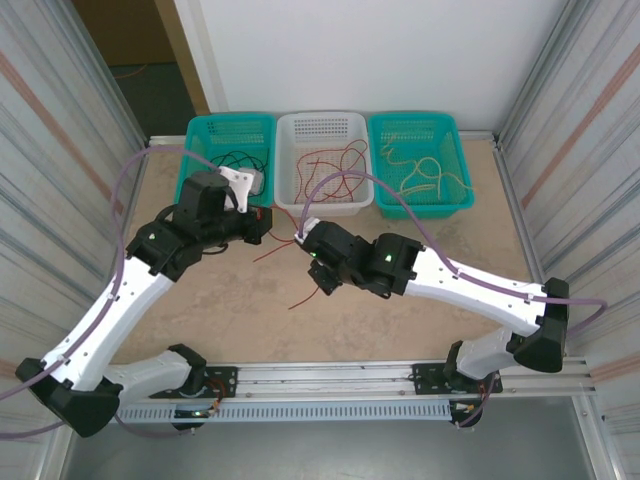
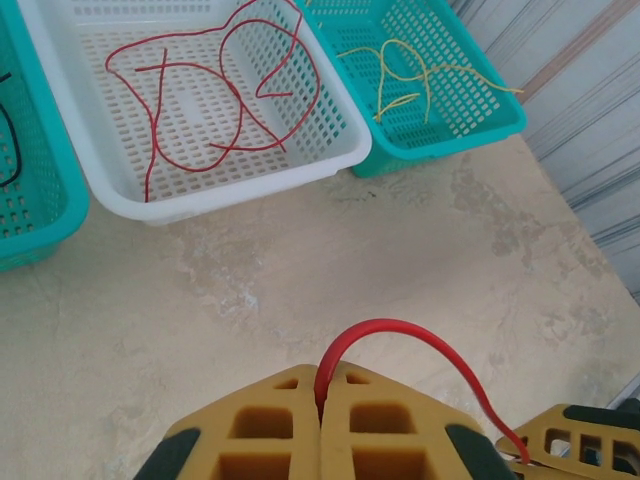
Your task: Untangle the cables
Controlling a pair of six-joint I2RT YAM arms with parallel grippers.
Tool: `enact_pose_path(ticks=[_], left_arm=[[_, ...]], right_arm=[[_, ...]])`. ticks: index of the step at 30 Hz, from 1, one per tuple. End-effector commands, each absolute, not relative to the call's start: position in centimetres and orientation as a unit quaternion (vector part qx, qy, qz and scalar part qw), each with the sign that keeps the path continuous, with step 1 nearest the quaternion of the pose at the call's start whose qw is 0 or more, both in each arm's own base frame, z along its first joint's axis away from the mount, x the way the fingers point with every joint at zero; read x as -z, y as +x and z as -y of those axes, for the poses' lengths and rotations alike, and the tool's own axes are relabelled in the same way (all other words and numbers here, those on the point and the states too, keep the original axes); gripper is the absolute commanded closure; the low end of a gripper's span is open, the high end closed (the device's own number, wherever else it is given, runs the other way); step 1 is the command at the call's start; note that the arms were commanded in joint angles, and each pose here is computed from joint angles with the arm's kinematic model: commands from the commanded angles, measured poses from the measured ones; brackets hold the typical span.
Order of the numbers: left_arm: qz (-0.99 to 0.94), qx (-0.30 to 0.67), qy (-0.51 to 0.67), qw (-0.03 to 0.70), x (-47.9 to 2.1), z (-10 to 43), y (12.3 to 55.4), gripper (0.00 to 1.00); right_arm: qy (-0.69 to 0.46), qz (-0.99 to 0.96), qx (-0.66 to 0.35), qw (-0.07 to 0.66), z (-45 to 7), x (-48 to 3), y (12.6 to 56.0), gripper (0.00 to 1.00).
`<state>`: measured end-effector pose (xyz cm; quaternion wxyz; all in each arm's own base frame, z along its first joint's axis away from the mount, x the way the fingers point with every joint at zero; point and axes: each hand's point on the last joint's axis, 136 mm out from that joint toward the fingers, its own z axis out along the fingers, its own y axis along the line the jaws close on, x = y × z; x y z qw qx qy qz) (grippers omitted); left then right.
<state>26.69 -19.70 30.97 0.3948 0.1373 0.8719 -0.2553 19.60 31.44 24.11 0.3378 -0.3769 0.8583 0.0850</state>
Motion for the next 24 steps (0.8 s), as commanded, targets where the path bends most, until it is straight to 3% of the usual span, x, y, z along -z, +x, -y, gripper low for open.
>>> enact_pose_path(ticks=[1, 4, 6, 8, 11, 14, 19, 24], left_arm=[[-0.865, 0.241, 0.134, 0.42, -32.4, 19.1, 27.1, 1.0], [-0.872, 0.23, 0.127, 0.413, -31.5, 18.7, 27.1, 1.0], [-0.878, 0.227, 0.125, 0.403, -30.7, 18.6, 27.0, 0.94], [-0.883, 0.223, 0.124, 0.394, -30.0, 18.5, 26.9, 0.82], [-0.888, 0.215, 0.113, 0.39, -29.4, 18.1, 26.9, 0.54], [-0.885, 0.217, 0.101, 0.399, -29.6, 17.8, 26.9, 0.36], [-0.885, 0.207, 0.077, 0.41, -29.8, 16.9, 26.9, 0.24], [-0.882, 0.215, 0.059, 0.416, -29.2, 16.1, 26.0, 0.19]], right_arm=[[-0.352, -0.868, -0.08, 0.34, -30.0, -24.6, 20.8, 1.0], [-0.307, -0.875, -0.106, 0.358, -28.9, -26.6, 22.4, 1.0], [-0.276, -0.879, -0.126, 0.368, -28.3, -28.4, 23.6, 1.0], [-0.246, -0.882, -0.145, 0.374, -27.8, -30.4, 24.9, 1.0], [-0.206, -0.889, -0.154, 0.38, -27.3, -32.3, 27.1, 1.0], [-0.147, -0.899, -0.173, 0.375, -26.9, -33.3, 30.4, 1.0], [-0.084, -0.912, -0.158, 0.369, -26.6, -33.9, 36.6, 1.0], [-0.029, -0.921, -0.176, 0.346, -26.9, -32.7, 41.4, 1.0]])
